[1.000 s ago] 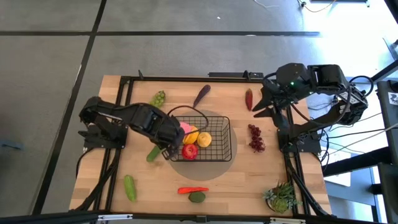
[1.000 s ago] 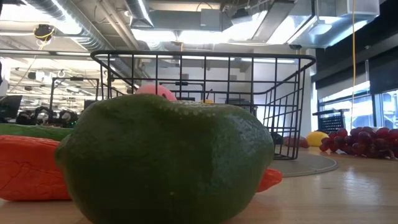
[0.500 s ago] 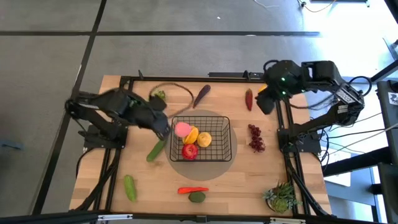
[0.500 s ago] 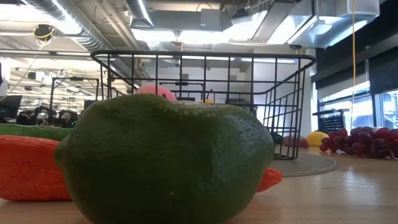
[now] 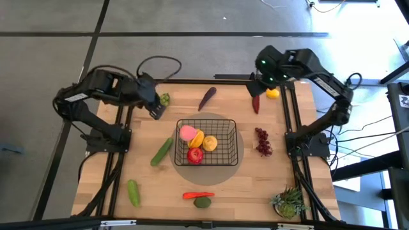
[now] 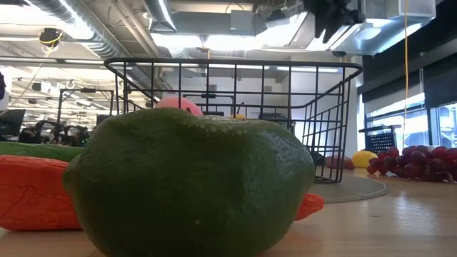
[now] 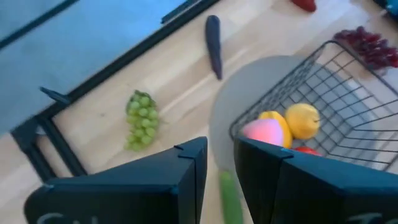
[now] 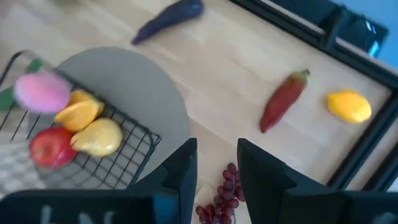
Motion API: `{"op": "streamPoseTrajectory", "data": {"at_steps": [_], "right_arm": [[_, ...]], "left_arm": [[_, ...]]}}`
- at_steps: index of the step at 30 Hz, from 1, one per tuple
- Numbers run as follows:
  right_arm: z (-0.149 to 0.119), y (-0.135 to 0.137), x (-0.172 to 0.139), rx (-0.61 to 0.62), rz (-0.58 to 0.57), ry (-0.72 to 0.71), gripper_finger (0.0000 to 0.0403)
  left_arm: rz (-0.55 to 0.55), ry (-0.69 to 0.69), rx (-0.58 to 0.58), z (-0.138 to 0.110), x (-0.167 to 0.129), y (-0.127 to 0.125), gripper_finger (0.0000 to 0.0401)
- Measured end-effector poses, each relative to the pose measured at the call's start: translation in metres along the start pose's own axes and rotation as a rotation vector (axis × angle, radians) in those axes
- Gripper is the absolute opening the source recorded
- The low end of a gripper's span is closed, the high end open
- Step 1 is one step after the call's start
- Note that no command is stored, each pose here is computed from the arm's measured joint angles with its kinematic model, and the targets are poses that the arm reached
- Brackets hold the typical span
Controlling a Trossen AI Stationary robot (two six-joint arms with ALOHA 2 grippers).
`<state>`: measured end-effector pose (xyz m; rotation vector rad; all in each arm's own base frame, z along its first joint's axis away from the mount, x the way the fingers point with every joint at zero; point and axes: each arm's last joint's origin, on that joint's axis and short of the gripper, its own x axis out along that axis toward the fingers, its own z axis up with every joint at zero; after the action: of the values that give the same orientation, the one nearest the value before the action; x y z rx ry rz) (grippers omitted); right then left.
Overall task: Build produce basket
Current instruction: Put the red chili pepper into the black wire basket
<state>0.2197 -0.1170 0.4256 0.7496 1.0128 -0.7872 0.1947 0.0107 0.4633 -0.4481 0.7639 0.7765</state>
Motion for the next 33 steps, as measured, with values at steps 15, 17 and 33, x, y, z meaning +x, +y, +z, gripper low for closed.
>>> {"op": "streamPoseTrajectory", "data": {"at_steps": [15,17,33], "right_arm": [[0.061,-0.031,0.105,0.294,-0.089,0.304,0.0108],[0.061,-0.036,0.115,0.251,-0.106,0.337,0.0108],[0.053,-0.061,0.171,0.17,-0.17,0.523,0.0106]], "left_arm": [[0.125,0.023,0.226,0.022,0.019,0.027,0.0069],[0.138,0.025,0.241,0.024,0.02,0.031,0.0069],[0.229,0.04,0.181,0.037,0.028,0.056,0.0069]]}}
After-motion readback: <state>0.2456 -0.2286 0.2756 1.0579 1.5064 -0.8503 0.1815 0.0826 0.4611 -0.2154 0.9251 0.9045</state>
